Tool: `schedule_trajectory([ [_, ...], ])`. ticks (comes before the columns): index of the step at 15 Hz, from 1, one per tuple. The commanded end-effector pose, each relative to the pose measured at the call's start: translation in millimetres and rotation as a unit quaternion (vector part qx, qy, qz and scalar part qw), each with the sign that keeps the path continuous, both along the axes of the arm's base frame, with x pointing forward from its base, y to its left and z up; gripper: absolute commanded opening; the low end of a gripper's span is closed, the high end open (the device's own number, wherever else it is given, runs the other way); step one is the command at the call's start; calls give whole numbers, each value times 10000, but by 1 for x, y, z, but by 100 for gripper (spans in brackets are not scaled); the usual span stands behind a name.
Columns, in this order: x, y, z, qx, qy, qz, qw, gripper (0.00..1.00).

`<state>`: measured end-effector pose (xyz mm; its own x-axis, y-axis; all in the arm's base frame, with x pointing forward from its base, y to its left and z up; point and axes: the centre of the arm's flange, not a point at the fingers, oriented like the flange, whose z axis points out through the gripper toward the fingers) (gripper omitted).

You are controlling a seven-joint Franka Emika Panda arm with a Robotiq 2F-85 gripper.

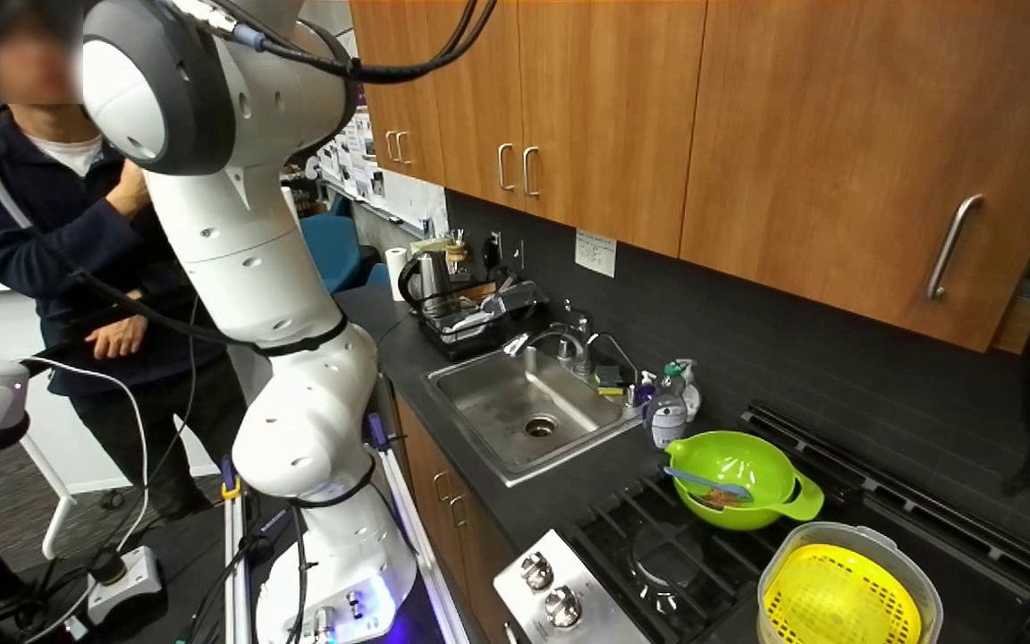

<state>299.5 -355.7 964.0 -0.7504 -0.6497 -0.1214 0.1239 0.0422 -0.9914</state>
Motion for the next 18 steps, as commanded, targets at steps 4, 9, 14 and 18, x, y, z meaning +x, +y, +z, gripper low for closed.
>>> schedule_trajectory([
  [4, 34, 63, 23, -862, 336, 1248, 9879, 1],
  [9, 53, 104, 29, -1356, 551, 1935, 9701, 1],
  [14, 49, 124, 43, -1730, 633, 2213, 9577, 1],
  [18, 53, 139, 47, -1853, 841, 2579, 9445, 1],
])
